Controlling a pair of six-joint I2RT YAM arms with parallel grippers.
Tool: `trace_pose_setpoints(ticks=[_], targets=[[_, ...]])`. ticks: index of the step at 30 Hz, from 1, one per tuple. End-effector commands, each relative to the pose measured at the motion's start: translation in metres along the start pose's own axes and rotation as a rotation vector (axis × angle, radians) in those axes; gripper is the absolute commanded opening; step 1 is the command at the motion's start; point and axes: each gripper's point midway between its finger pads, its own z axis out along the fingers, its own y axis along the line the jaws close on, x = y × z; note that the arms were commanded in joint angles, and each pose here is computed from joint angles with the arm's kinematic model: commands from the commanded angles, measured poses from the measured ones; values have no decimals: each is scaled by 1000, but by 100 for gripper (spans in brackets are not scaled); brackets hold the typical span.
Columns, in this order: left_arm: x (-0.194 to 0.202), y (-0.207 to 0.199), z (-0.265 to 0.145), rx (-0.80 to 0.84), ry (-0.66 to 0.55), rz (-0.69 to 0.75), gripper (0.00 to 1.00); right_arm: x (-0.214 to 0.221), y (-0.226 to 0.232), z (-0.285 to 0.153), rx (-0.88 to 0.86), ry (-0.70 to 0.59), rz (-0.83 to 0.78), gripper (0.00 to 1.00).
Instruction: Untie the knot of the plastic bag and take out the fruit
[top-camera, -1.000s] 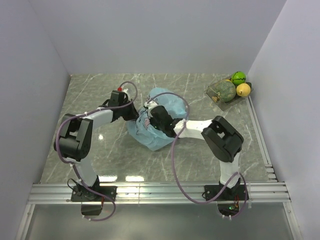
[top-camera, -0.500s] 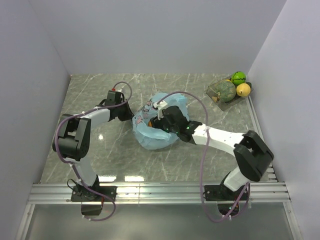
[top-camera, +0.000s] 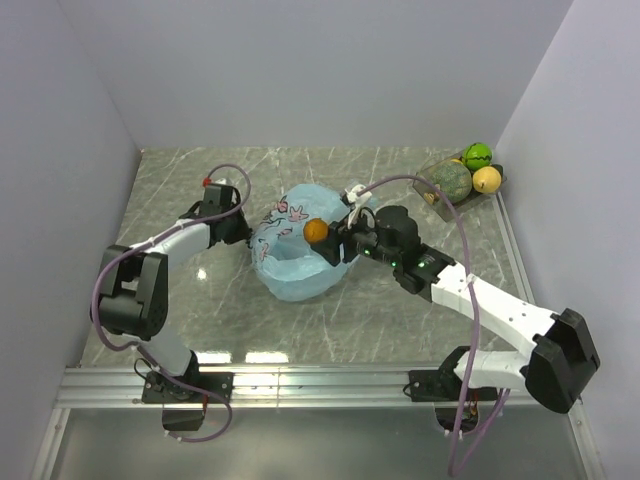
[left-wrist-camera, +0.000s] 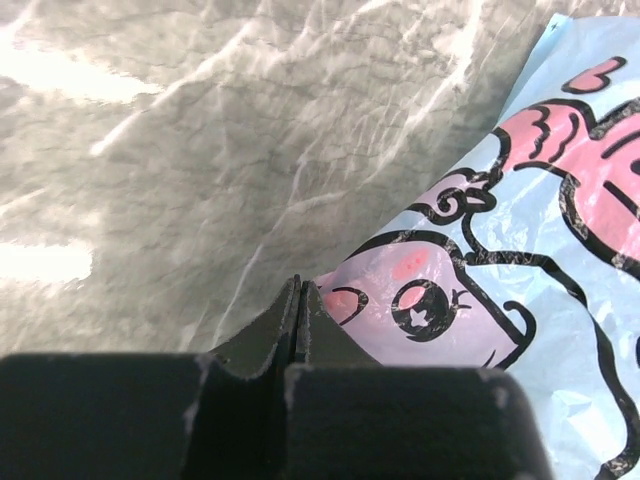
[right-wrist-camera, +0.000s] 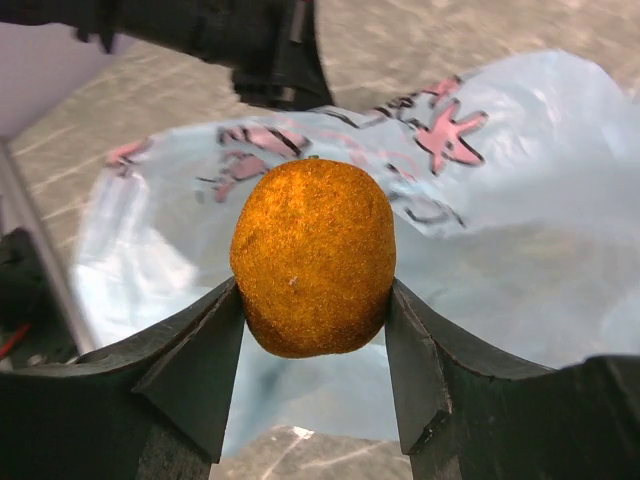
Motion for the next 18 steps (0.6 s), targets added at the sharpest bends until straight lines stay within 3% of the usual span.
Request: trace_pose_setpoints(ticks=[1, 5, 11, 18], targets=[[-18, 3, -18, -40, -59, 12, 1, -46, 30, -15, -131, -102, -34, 0], [-32, 4, -38, -48, -107, 32, 1, -86, 39, -35, -157, -164, -78, 0], [-51, 5, -64, -60, -175, 79, 17, -147, 32, -72, -76, -251, -115, 0], [-82, 4, -107, -42, -287, 133, 48, -184, -83, -115, 463, -276, -31, 0]])
